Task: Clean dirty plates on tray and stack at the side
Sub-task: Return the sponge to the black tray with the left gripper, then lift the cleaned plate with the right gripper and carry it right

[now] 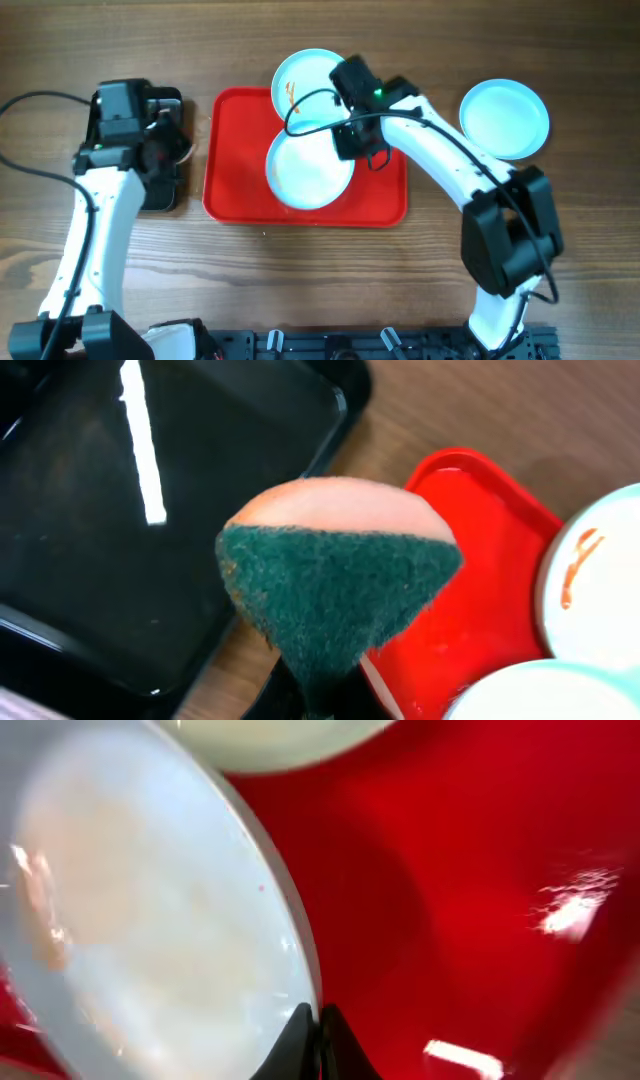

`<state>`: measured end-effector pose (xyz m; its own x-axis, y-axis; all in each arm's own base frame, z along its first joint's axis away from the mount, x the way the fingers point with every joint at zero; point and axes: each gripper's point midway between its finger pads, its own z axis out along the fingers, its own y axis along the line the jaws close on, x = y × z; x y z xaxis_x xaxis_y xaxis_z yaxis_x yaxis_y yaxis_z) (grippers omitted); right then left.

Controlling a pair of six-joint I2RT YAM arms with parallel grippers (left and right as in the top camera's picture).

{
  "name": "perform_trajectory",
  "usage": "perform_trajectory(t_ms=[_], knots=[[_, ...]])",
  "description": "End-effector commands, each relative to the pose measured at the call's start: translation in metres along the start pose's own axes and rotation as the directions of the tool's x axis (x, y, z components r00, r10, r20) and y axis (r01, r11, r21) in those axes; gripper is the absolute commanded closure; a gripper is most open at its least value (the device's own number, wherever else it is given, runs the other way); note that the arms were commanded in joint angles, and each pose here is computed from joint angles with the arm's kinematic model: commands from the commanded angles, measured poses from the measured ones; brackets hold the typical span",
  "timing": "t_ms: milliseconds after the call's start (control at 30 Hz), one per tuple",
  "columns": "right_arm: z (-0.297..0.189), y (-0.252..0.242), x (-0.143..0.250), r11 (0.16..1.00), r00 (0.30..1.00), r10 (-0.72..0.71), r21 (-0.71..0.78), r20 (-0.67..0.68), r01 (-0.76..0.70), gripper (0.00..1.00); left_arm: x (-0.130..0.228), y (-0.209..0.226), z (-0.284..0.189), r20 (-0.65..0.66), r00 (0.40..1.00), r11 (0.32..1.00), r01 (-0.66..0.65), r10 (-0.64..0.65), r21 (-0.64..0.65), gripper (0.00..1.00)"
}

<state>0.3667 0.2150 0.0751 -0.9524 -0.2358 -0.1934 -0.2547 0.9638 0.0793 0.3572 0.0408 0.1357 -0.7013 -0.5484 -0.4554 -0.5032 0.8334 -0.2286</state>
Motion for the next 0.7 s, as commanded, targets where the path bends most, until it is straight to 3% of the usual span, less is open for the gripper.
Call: perform_trajectory(t_ms=[0, 133, 267, 433, 667], knots=[[-0.052, -0.021, -0.032, 0.984, 0.987, -0.087, 0.169, 0.136, 0.063, 0.96, -0.004, 0.017, 0.007, -0.041, 0.999, 1.0, 0.015, -0.015, 0.004, 0.96], [-0.076, -0.024, -0.042, 0.904, 0.957, -0.235, 0.4, 0.168, 0.151, 0.96, -0.014, 0.045, 0.008, -0.027, 0.996, 0.995, 0.09, -0.091, -0.035, 0.96], [-0.101, -0.007, -0.044, 0.764, 0.908, -0.368, 0.622, 0.199, 0.173, 0.96, -0.018, 0.054, 0.007, -0.025, 0.992, 0.992, 0.123, -0.124, -0.035, 0.96], [-0.131, 0.018, -0.042, 0.614, 0.844, -0.491, 0.773, 0.218, 0.157, 0.96, -0.014, 0.056, 0.007, -0.037, 0.991, 0.992, 0.123, -0.125, -0.041, 0.96], [-0.157, 0.054, -0.034, 0.39, 0.731, -0.676, 0.884, 0.087, 0.256, 0.96, -0.009, 0.058, 0.011, -0.051, 0.991, 0.991, 0.124, -0.126, -0.048, 0.96]])
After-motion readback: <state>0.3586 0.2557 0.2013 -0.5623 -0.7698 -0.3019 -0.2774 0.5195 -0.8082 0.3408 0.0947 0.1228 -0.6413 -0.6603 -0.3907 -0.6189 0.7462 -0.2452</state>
